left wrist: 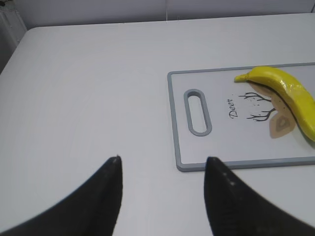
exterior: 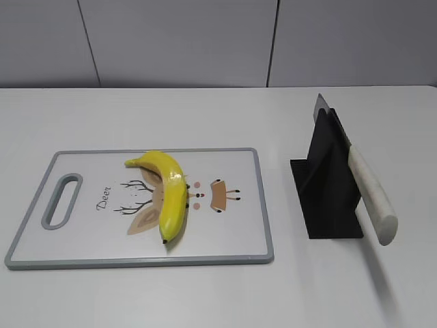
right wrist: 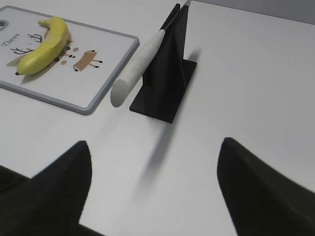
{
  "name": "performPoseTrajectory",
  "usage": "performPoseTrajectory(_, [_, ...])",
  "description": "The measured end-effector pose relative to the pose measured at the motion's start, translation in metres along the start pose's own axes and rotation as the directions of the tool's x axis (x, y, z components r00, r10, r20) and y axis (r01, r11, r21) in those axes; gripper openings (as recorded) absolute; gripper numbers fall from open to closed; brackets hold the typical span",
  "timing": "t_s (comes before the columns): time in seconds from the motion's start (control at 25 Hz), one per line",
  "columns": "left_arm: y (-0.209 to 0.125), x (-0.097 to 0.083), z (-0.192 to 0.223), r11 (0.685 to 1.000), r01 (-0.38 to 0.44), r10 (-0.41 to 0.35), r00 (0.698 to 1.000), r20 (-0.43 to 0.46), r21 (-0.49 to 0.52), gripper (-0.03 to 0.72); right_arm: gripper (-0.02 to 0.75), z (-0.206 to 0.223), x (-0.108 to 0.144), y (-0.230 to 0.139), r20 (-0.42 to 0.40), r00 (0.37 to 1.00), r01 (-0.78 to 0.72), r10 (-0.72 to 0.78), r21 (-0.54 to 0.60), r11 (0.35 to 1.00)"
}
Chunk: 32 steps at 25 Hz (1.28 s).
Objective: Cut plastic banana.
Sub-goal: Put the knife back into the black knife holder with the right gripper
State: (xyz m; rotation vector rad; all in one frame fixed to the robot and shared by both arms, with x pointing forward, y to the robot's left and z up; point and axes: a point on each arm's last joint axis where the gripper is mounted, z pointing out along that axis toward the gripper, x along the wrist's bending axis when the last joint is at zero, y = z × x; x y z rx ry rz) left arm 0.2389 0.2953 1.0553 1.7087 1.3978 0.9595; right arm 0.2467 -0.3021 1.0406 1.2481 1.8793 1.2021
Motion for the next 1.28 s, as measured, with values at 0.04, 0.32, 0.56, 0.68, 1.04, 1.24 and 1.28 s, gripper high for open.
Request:
performPoseTrajectory(0.04, [0.0000, -0.0001, 0.0000, 1.000, 0.001, -0.001, 1.000, 0.000, 0.000, 0.510, 0.596, 0.0000, 0.0003, -0.0004, -0.003, 1.000, -0.002, 0.002, -0.001, 1.000])
performPoseTrajectory(0.32, [0.0000, -0.0001, 0.0000, 1.000, 0.002, -0.002, 1.000, 0.000, 0.000, 0.510, 0.582, -0.0001, -0.0002, 0.0000, 0.001, 1.000, 0.001, -0.001, -0.007, 1.000])
performPoseTrajectory(0.56, [0.0000, -0.0001, 0.0000, 1.000, 0.002, -0.002, 1.000, 0.000, 0.000, 0.510, 0.582, -0.0004, -0.0001, 0.0003, 0.058, 0.998, -0.031, 0.031, -0.013, 0.999])
performPoseTrajectory(0.68, [0.0000, -0.0001, 0.0000, 1.000, 0.002, -0.002, 1.000, 0.000, 0.000, 0.510, 0.582, -0.0011, -0.0007, 0.0000, 0.170, 0.982, -0.085, 0.087, -0.021, 0.996])
performPoseTrajectory(1.04, [0.0000, -0.0001, 0.0000, 1.000, 0.002, -0.002, 1.000, 0.000, 0.000, 0.474, 0.582, -0.0021, -0.0015, -0.0005, 0.335, 0.927, -0.163, 0.169, -0.046, 0.986])
performPoseTrajectory(1.24, [0.0000, -0.0001, 0.0000, 1.000, 0.002, -0.002, 1.000, 0.000, 0.000, 0.469, 0.582, -0.0021, -0.0014, -0.0005, 0.334, 0.927, -0.164, 0.170, -0.046, 0.985])
performPoseTrajectory(1.28, [0.0000, -0.0001, 0.0000, 1.000, 0.002, -0.002, 1.000, 0.000, 0.000, 0.467, 0.582, -0.0021, -0.0014, -0.0005, 0.334, 0.927, -0.164, 0.170, -0.046, 0.985])
